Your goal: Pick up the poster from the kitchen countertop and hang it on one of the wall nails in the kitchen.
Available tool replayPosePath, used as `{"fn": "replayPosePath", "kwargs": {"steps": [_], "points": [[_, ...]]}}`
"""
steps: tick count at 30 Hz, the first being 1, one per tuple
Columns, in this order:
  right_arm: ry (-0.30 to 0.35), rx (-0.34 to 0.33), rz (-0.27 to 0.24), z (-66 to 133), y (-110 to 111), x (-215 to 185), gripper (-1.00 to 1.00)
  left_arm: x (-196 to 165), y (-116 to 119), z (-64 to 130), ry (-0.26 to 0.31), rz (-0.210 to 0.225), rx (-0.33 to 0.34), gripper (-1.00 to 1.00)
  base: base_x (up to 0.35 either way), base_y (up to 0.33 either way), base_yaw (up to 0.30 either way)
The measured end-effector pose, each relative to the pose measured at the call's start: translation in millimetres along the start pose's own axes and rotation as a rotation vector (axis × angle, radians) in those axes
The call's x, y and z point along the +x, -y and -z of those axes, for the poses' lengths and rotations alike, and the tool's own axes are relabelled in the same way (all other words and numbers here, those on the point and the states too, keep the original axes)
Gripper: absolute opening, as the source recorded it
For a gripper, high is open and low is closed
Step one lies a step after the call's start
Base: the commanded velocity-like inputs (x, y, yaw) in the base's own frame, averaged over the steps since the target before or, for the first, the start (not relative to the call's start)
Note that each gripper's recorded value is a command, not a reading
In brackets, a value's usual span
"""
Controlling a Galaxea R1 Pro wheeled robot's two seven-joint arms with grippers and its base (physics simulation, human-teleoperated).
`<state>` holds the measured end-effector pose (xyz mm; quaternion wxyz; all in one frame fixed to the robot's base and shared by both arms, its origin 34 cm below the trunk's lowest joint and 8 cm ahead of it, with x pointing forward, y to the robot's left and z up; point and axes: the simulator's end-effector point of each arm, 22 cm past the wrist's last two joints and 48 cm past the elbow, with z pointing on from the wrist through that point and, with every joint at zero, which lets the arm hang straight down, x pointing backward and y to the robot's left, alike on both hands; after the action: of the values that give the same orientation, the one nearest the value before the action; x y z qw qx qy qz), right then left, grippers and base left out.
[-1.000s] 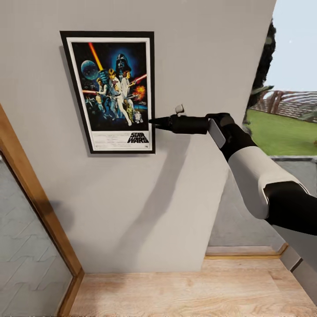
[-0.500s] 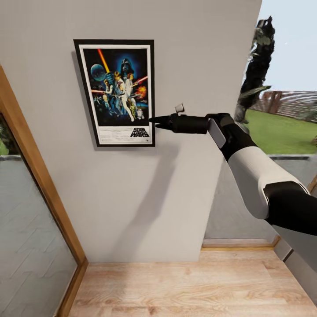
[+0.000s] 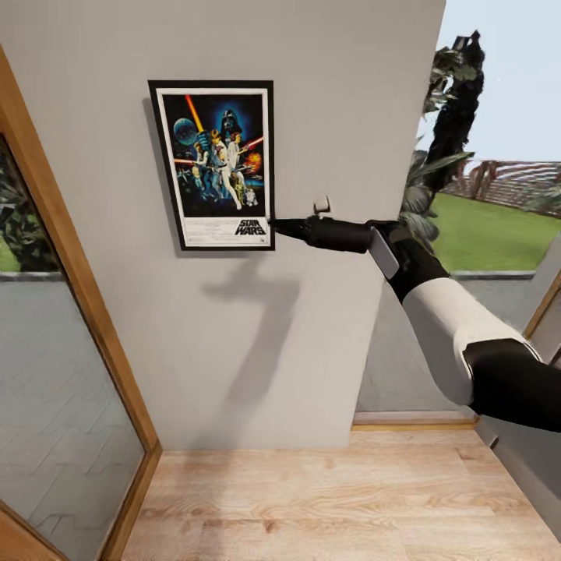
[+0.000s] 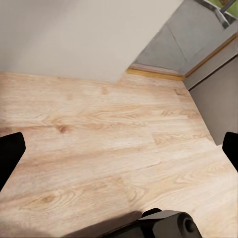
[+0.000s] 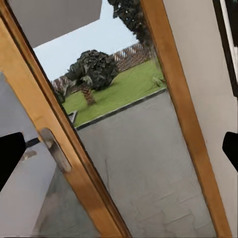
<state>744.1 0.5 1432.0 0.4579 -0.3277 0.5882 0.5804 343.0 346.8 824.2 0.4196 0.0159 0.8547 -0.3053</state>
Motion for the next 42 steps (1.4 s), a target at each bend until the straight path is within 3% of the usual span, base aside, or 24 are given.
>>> {"fn": "replayPosePath", "kwargs": {"steps": [4,5,6,7,8,9,10,11,13,19,24,31,32,35,36,40,42], "points": [[-0.001,-0.027,-0.012,6.8,-0.8,10.0,1.0,0.1,-0.1,0.1,0.0,0.001,0.0,1.0,-0.013,0.0,0.0],[0.029,-0.076,0.184,47.2,-20.3,25.7,1.0,2.0,0.6,0.1,0.001,0.011,0.0,1.0,0.0,0.0,0.0],[0.004,-0.019,0.165,86.9,-2.8,87.7,1.0,2.1,0.8,0.2,0.002,0.013,0.0,1.0,0.0,0.0,0.0],[-0.02,0.035,0.032,118.5,18.7,185.5,1.0,2.3,0.6,-0.3,0.002,0.015,0.0,1.0,0.0,0.0,0.0],[-0.038,0.084,-0.113,146.4,24.0,280.8,1.0,2.6,0.7,-0.6,0.001,0.017,0.0,1.0,0.0,0.0,0.0],[-0.043,0.103,-0.16,158.0,21.0,315.0,1.0,2.6,0.9,-0.5,0.002,0.017,0.0,1.0,0.0,0.0,0.0],[-0.032,0.107,-0.108,159.7,24.9,295.0,1.0,2.7,1.0,-0.5,0.002,0.017,0.0,1.0,0.0,0.0,0.0],[-0.029,0.119,-0.111,166.3,24.9,305.2,1.0,2.7,1.2,-0.5,0.003,0.017,0.001,1.0,0.0,0.0,0.0],[-0.02,0.159,-0.15,187.3,21.5,347.7,1.0,2.9,1.7,-1.1,0.003,0.019,0.002,1.0,0.0,0.0,0.0],[0.019,0.26,-0.243,233.0,10.7,414.0,1.0,6.1,7.0,-5.2,0.002,0.036,0.01,1.0,0.0,0.0,0.0],[-0.002,0.37,-0.334,278.8,-6.3,486.9,1.0,15.7,14.0,-10.7,-0.007,0.092,0.015,1.0,0.0,0.0,0.0],[-0.075,0.507,-0.475,323.0,-23.2,589.2,1.0,46.8,17.8,-11.8,-0.039,0.187,0.0,1.0,0.0,0.0,0.0],[-0.104,0.552,-0.515,335.1,-29.1,618.5,1.0,59.1,14.8,-11.2,-0.054,0.218,-0.027,1.0,0.0,0.0,0.0],[-0.164,0.626,-0.572,352.7,-40.0,662.8,1.0,76.0,5.6,-9.8,-0.077,0.254,-0.088,1.0,0.0,0.0,0.0],[-0.237,0.694,-0.608,368.4,-50.3,699.1,1.0,91.8,-4.5,-7.3,-0.107,0.273,-0.153,1.0,0.0,0.0,0.0],[-0.365,0.853,-0.651,402.2,-58.3,750.1,1.0,129.2,-29.4,4.1,-0.215,0.269,-0.308,1.0,0.0,0.0,0.0],[-0.46,0.998,-0.687,432.5,-66.7,785.5,1.0,151.7,-56.3,20.6,-0.293,0.237,-0.462,1.0,0.0,0.0,0.0]]}}
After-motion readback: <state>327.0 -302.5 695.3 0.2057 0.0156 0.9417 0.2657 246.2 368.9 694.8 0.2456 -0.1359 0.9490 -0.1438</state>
